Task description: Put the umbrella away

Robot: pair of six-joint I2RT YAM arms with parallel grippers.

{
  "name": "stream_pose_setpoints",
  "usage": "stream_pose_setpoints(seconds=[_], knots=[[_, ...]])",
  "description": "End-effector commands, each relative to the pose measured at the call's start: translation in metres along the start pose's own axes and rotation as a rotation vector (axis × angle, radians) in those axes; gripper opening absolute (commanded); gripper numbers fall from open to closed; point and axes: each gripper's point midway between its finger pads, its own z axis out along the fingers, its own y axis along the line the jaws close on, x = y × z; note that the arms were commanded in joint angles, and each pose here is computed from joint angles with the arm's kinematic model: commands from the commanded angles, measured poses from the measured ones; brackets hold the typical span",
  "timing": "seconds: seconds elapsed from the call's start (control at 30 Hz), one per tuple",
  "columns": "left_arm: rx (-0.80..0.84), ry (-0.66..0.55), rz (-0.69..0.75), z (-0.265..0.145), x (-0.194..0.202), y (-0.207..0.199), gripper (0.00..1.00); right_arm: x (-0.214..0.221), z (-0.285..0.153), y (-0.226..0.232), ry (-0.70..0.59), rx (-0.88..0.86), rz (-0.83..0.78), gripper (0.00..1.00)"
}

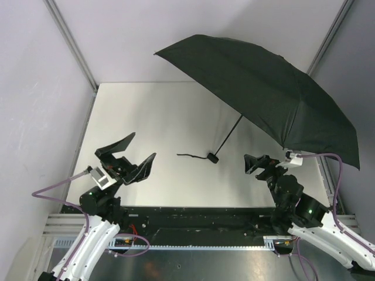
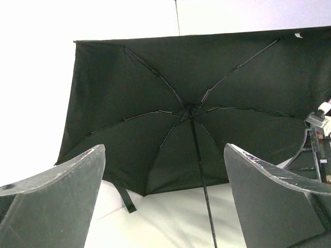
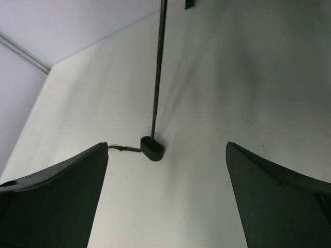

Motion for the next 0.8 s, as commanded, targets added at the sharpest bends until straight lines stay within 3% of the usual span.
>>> stream_pose_setpoints(seconds=[0.0, 0.27, 0.43, 0.6, 0.77], knots=[[-0.026, -0.052, 0.015, 0.013, -0.022, 0.007, 0.99, 0.004, 0.01, -0.008, -0.013, 0.087, 0.022, 0.99], [-0.279, 0.045, -0.211, 0.018, 0.008, 0.048, 1.0, 0.038, 0.063, -0.005, 0.11, 0.174, 0.032, 0.99], [-0.433, 0.113, -0.308, 0.014, 0.027, 0.07, 0.99, 0.037, 0.101, -0.004, 0.107, 0.138, 0.084, 0.99], [-0.797, 0.301, -0.403, -0.012, 0.047, 0.115, 0.99, 0.016, 0.133, -0.018, 0.098, 0.064, 0.238, 0.99], [-0.74, 0.353, -0.38, -0.014, 0.034, 0.106, 0.99, -0.006, 0.154, -0.032, 0.028, 0.017, 0.23, 0.99]])
